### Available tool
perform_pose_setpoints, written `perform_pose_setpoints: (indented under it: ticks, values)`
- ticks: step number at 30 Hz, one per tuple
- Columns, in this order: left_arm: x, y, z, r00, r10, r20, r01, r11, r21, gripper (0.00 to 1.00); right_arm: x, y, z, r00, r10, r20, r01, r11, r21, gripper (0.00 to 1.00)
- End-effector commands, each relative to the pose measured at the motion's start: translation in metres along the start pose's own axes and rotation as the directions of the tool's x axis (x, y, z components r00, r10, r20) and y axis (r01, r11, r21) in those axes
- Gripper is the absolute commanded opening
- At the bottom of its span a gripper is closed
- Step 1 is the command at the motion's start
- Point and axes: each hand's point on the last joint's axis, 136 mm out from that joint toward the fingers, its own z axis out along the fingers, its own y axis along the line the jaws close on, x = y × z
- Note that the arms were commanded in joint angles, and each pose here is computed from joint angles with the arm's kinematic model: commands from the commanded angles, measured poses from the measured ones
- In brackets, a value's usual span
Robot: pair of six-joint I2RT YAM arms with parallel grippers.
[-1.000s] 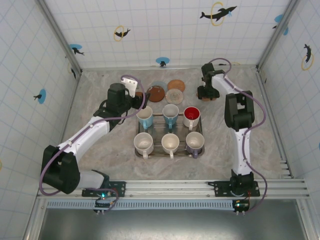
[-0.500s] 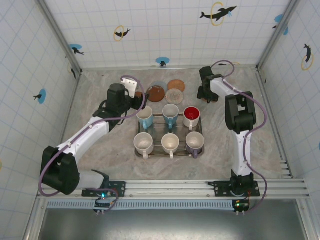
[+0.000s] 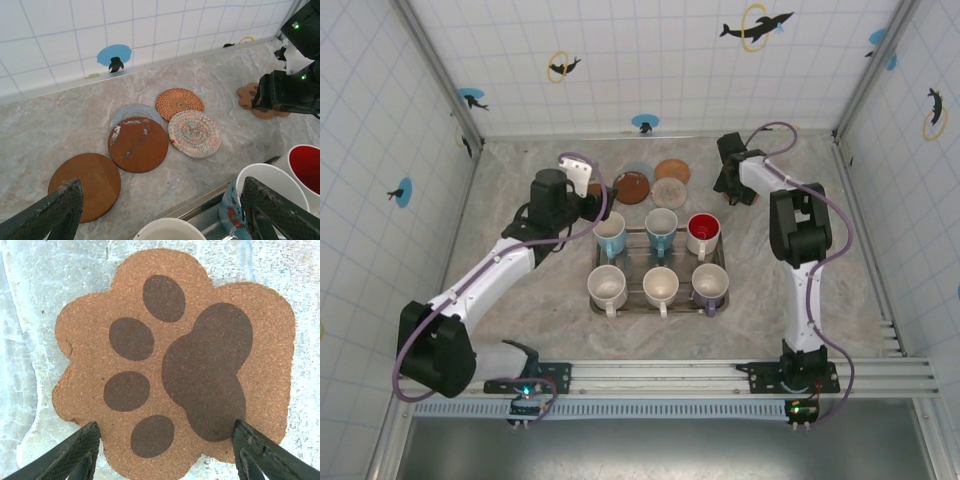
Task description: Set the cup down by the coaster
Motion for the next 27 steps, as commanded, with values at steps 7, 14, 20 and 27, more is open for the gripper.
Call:
perform_pose_setpoints:
  ticks: [7, 14, 20, 27]
  values:
    - [-0.005, -0.008, -0.011, 1.000, 0.004, 0.018, -0.005, 1.000, 0.028, 0.82, -0.029, 0.031, -0.046, 0.995, 0.067, 0.073, -0.058, 0.991, -0.122, 0.73]
    - [-0.009, -0.013, -0.012, 1.000, -0.003, 0.025, 0.002, 0.999, 0.054, 0.83, -0.063, 0.042, -0.101, 0.987, -0.121, 0.105, 0.139, 0.972, -0.189, 0.79]
    - [-0.018, -0.016, -0.015, 0.999, -0.014, 0.045, 0.011, 0.997, 0.071, 0.82, -0.064, 0.042, -0.104, 0.897, -0.438, 0.053, 0.440, 0.879, -0.185, 0.84]
    - [-0.026, -0.019, -0.018, 0.998, -0.031, 0.061, 0.026, 0.996, 0.083, 0.82, -0.036, 0.013, -0.068, 0.751, -0.650, -0.112, 0.636, 0.759, -0.140, 0.85]
